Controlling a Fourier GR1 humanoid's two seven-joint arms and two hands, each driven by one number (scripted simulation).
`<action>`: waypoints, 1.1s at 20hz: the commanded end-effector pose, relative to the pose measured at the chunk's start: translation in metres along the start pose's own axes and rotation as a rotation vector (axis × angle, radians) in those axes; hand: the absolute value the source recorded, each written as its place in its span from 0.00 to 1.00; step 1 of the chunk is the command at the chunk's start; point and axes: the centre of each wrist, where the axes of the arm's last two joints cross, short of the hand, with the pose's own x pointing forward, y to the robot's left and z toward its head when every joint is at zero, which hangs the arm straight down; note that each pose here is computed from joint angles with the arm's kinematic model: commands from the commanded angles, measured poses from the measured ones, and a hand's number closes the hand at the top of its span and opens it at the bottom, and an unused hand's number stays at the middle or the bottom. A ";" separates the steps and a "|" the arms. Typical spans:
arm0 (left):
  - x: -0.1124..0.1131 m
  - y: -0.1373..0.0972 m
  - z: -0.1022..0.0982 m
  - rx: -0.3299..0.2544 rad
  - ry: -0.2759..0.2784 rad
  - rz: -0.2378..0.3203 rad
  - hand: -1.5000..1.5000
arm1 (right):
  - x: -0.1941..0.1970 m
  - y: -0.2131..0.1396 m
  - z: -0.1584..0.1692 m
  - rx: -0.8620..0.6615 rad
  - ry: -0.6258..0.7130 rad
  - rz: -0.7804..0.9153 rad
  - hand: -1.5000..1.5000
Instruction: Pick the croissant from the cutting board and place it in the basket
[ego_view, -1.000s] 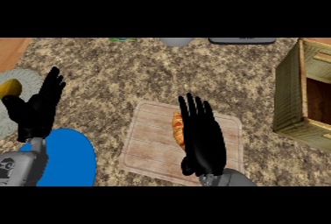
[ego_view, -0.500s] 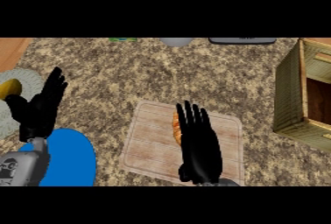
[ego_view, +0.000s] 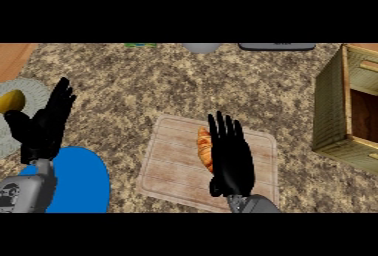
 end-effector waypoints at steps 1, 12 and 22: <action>0.005 -0.001 -0.003 -0.009 0.001 0.012 0.50 | -0.002 -0.007 -0.022 0.005 0.031 0.031 0.00; -0.004 0.002 0.002 0.010 -0.008 0.002 0.50 | -0.008 0.023 -0.035 0.028 0.016 0.047 0.00; 0.013 0.001 0.002 0.010 -0.001 0.005 0.50 | -0.019 0.040 -0.030 0.108 0.041 0.065 0.00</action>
